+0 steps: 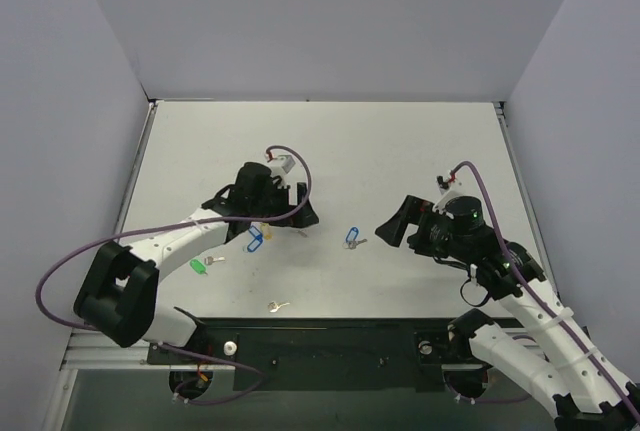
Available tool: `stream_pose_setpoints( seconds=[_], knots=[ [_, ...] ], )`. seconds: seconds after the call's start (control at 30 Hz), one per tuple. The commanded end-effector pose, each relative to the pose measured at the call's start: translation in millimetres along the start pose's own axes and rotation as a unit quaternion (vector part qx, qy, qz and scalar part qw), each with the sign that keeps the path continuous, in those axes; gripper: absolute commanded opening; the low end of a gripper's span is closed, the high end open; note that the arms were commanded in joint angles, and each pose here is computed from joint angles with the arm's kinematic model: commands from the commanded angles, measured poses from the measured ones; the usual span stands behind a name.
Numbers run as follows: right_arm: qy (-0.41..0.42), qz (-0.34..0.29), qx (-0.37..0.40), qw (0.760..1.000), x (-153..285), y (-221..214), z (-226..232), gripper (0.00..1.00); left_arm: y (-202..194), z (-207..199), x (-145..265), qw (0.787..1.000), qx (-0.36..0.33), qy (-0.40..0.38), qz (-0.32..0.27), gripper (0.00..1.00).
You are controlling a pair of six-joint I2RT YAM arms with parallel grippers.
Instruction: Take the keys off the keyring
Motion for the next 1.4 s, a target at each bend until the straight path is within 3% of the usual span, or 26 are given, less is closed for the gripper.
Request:
stream_pose_setpoints(
  seconds=[0.0,0.03,0.17,0.53,0.97,1.37],
  knots=[
    [0.019,-0.009,0.002,1.0,-5,4,9,0.95,19,-45,-22,0.995,-0.067,-0.072,-0.007,1.0],
    [0.022,-0.011,0.0,1.0,-4,6,11,0.95,17,-50,-33,0.994,-0.075,-0.081,-0.003,0.95],
    [0.033,-0.012,-0.001,0.999,-3,7,16,0.95,14,-66,-55,0.99,-0.089,-0.106,0.02,0.91],
    [0.051,-0.012,0.001,0.999,4,5,22,0.95,-1,-77,-100,0.983,-0.093,-0.135,0.08,0.86],
    [0.062,-0.011,-0.004,0.998,3,1,24,0.95,-13,-76,-125,0.983,-0.068,-0.14,0.094,0.82],
    [0.072,-0.014,-0.006,0.997,6,3,29,0.95,-35,-75,-139,0.979,-0.074,-0.141,0.128,0.72]
  ],
)
Point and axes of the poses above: each gripper's point midway between its finger pads, its own x axis back along the fingers, its own z axis along the line the jaws close on, y = z × x, the point moved 3 cm from there along x, back along the fingers, and after that the axes turned 8 degrees about x, right-handed, at the moved point
